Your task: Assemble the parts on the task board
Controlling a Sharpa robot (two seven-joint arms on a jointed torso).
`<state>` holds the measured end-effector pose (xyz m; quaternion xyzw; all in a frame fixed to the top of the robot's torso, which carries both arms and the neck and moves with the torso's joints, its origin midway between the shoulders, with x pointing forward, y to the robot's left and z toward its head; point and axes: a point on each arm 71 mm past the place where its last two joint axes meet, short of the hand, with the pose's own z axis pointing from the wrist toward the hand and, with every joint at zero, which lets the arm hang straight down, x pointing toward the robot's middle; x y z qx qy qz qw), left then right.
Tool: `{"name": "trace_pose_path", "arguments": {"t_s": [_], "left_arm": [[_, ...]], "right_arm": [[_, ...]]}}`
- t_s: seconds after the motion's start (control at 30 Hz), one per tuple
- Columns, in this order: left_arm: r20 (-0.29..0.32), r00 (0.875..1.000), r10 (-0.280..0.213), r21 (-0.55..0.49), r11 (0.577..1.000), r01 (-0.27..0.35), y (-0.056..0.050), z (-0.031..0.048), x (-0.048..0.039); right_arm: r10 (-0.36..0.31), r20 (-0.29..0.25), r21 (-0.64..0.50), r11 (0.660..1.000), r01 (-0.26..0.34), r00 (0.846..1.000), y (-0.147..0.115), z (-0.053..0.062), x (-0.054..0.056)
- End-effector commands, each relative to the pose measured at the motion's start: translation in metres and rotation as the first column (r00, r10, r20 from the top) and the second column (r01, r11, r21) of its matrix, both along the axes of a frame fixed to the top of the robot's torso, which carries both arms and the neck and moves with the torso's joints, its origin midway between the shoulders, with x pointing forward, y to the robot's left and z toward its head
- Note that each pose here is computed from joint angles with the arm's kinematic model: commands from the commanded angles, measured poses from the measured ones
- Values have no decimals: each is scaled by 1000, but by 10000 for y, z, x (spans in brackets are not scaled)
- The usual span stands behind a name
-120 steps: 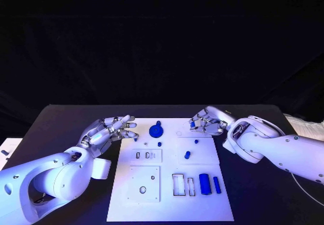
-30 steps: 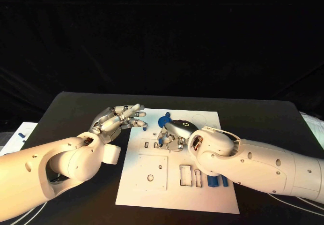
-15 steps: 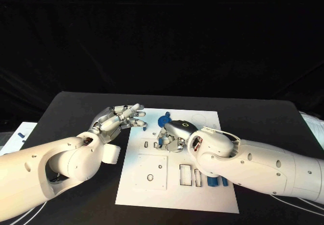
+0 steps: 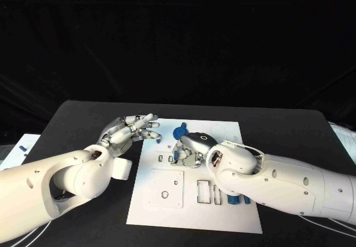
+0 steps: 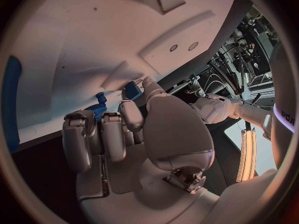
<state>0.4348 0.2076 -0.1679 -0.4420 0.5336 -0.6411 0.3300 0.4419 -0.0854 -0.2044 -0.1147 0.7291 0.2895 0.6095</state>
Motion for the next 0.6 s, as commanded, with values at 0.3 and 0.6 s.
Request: {"name": "trace_pose_path", "arguments": {"t_s": [0.3, 0.6], "left_arm": [[0, 1000, -21, -12, 1000, 21, -13, 3, 3], [-30, 999, -20, 15, 1000, 21, 3, -34, 24]], "right_arm": [[3, 114, 172, 985, -22, 993, -19, 82, -53], [137, 117, 288, 943, -166, 984, -88, 246, -158]]}}
